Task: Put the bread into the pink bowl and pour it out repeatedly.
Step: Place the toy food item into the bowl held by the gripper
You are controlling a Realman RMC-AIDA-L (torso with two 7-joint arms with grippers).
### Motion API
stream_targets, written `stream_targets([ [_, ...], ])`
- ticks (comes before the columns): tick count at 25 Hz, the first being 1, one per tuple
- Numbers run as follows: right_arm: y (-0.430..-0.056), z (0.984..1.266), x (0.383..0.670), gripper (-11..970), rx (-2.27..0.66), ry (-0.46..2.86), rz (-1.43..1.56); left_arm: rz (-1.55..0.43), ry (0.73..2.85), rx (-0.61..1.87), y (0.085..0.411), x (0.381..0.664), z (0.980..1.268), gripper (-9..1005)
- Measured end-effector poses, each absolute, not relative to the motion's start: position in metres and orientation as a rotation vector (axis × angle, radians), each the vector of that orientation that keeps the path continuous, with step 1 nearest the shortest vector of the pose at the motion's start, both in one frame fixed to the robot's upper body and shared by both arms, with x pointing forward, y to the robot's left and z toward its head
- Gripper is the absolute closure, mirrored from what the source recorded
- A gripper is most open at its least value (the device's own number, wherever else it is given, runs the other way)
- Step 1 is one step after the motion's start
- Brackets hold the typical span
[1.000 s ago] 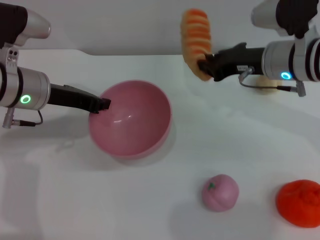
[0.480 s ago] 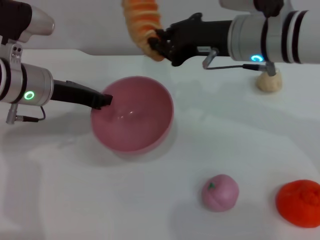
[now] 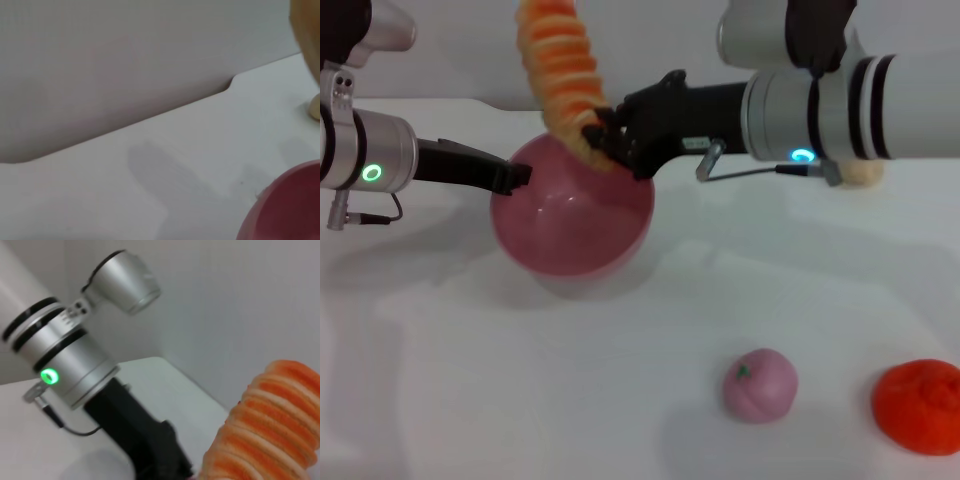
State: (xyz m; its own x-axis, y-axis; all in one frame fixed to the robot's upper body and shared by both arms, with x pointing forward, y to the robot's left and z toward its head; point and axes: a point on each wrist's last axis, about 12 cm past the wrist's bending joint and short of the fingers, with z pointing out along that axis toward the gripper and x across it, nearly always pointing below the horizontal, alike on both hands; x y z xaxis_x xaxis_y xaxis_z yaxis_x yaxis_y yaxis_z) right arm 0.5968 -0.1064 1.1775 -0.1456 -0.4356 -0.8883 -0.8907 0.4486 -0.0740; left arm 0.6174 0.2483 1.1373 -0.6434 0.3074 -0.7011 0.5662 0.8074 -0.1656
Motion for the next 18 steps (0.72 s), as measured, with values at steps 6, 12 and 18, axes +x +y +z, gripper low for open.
stream_targets([
  [6,-0.100,1.166,0.589,839,-1.185,1.779,0.640,-0.485,2.297,0.644,0.247,0.619,1.139,962],
  [12,-0.101,1.163,0.588,797,-1.199,1.800,0.663,-0.483,2.298,0.639,0.248,0.619,1.138,962],
  [18,-0.101,1.163,0.587,754,-1.212,1.801,0.670,-0.485,2.304,0.635,0.249,0.619,1.136,962],
])
